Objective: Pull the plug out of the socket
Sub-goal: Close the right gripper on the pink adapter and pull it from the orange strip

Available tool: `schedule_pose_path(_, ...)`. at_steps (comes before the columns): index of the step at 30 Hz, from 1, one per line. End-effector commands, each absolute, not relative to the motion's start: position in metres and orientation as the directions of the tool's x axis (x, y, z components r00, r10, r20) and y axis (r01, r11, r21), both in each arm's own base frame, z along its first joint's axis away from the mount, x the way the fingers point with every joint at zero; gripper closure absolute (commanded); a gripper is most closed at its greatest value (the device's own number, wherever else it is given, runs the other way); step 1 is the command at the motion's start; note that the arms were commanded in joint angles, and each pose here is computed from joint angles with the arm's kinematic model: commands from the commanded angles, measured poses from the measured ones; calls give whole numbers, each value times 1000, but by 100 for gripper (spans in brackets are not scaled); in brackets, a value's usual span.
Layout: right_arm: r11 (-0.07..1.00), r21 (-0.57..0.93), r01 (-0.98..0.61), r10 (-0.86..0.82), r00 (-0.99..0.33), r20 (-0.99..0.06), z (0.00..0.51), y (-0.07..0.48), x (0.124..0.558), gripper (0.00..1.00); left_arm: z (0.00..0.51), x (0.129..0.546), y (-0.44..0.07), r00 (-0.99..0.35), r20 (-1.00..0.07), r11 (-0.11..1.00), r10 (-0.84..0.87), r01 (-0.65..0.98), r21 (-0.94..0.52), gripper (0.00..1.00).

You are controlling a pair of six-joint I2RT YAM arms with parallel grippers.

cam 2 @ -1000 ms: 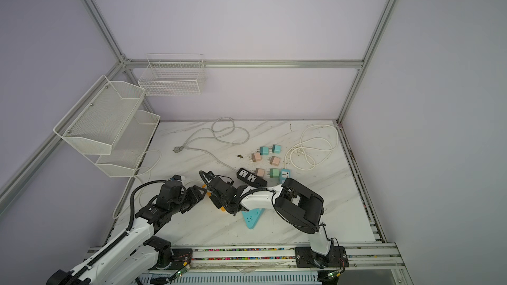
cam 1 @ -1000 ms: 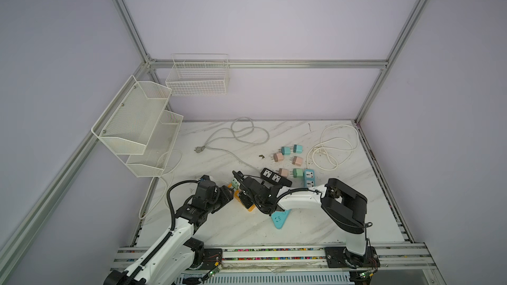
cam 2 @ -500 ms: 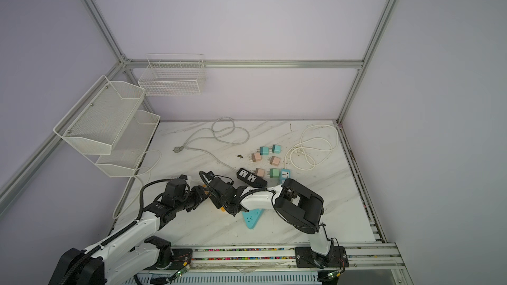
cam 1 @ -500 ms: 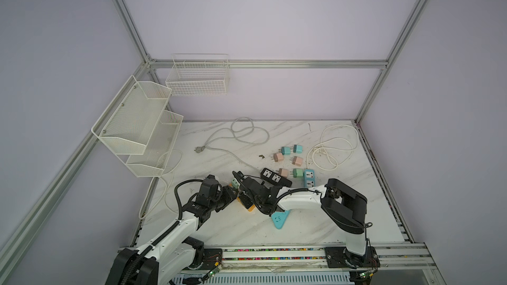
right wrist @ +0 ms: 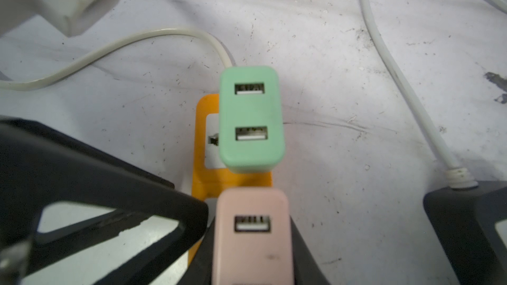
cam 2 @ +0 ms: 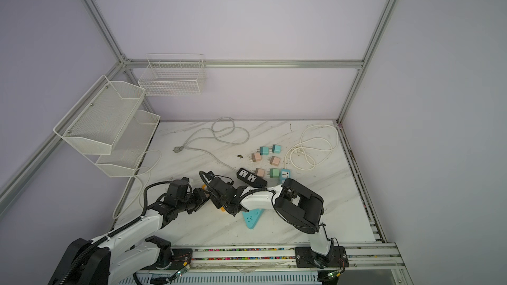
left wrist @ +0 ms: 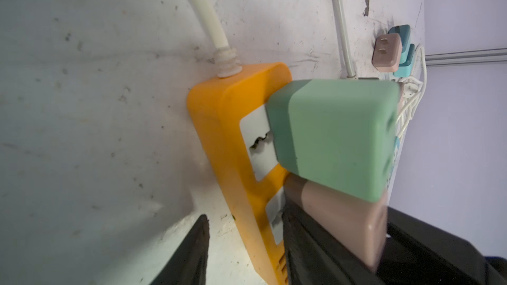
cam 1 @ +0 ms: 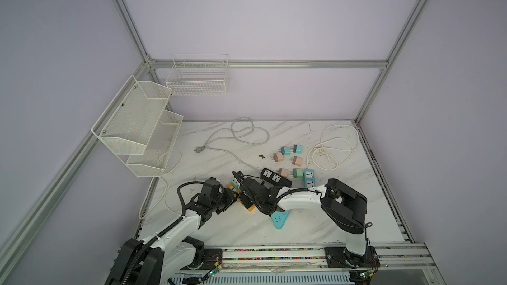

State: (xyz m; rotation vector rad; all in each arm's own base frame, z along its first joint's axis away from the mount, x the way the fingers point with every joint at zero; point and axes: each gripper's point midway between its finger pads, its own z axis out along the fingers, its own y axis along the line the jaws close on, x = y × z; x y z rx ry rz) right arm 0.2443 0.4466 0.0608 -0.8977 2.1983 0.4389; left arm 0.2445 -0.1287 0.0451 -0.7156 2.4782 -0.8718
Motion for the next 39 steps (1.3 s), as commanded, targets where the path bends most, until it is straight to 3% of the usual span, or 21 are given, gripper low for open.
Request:
schedule_pose_path(1, 692, 39, -721, -493, -512, -703, 59, 447, 237, 77, 49, 247, -134, -791, -228, 669, -567, -282, -688, 56)
schedule_pose_path(23, 666, 53, -744, -476, -478, -738, 85, 465, 242, 80, 8, 214, -119, -805, -169, 719, -569, -387, -577, 69)
schedule_pose_path(30, 685, 37, -728, -481, -490, -727, 79, 455, 257, 82, 1, 207, -115, -801, -160, 723, -577, -409, -556, 70)
schedule_pose_path(36, 640, 69, -765, -481, -469, -741, 85, 471, 235, 83, -1, 207, -114, -800, -163, 729, -578, -417, -543, 70)
schedule_pose_path(39, 675, 62, -735, -457, -483, -747, 85, 458, 248, 83, -1, 206, -114, -800, -160, 729, -578, -418, -541, 70)
